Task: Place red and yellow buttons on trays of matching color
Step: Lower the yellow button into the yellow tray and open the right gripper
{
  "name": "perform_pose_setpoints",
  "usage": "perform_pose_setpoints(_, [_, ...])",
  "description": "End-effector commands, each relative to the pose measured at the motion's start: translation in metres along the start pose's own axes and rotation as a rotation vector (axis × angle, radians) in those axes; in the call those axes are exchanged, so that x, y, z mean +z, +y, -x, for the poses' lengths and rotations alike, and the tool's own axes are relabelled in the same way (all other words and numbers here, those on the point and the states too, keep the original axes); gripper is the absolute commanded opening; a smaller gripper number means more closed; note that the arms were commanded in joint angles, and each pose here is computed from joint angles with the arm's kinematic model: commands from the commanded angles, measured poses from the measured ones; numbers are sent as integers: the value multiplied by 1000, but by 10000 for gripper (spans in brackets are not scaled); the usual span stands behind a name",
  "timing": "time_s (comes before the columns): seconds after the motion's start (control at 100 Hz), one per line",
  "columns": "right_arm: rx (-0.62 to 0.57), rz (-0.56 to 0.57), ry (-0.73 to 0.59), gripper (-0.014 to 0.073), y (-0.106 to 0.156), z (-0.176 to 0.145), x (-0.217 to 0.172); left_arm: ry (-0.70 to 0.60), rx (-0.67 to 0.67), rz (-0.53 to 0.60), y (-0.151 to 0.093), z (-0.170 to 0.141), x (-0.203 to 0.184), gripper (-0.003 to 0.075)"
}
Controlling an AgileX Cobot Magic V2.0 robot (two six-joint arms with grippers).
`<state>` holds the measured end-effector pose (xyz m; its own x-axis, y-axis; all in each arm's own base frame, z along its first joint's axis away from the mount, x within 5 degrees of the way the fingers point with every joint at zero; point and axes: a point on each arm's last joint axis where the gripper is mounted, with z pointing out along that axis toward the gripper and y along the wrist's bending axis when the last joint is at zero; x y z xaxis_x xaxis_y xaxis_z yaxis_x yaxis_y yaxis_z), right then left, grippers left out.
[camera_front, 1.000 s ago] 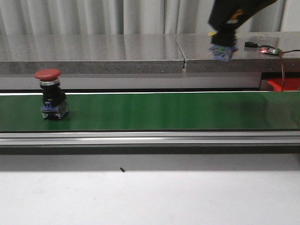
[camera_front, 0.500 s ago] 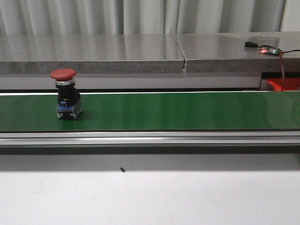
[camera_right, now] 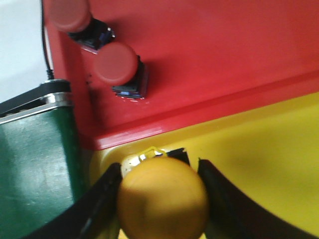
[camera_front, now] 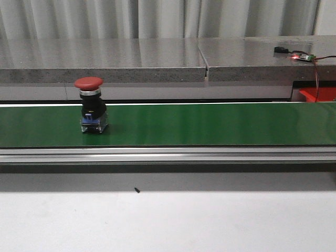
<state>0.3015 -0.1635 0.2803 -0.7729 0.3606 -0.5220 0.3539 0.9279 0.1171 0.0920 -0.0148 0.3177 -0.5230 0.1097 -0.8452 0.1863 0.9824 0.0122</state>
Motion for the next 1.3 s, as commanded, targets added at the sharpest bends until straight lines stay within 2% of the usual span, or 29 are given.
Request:
perform_pose_setpoints(0.0, [47, -14, -81, 111, -6, 10, -9, -84, -12, -2, 0, 12, -5, -19])
perform_pose_setpoints(0.21, [67, -17, -42, 111, -13, 9, 15, -84, -12, -2, 0, 12, -5, -19])
perform_pose_setpoints(0.39, [81, -31, -59, 111, -17, 11, 30, -84, -12, -2, 0, 12, -5, -19])
perform_pose_setpoints(0.79, [115, -21, 35, 114, -23, 2, 64, -84, -12, -2, 0, 12, -5, -19])
perform_pose_setpoints(0.9, [117, -20, 51, 175, -24, 0, 69, -84, -12, -2, 0, 12, -5, -19])
perform_pose_setpoints(1.03, [117, -21, 47, 348, -24, 0, 69, -84, -12, -2, 0, 12, -5, -19])
perform_pose_setpoints(1.1, [117, -21, 47, 400, -24, 0, 69, -84, -12, -2, 0, 12, -5, -19])
perform_pose_setpoints(1.29, [114, -24, 28, 413, -23, 2, 64, -84, -12, -2, 0, 12, -5, -19])
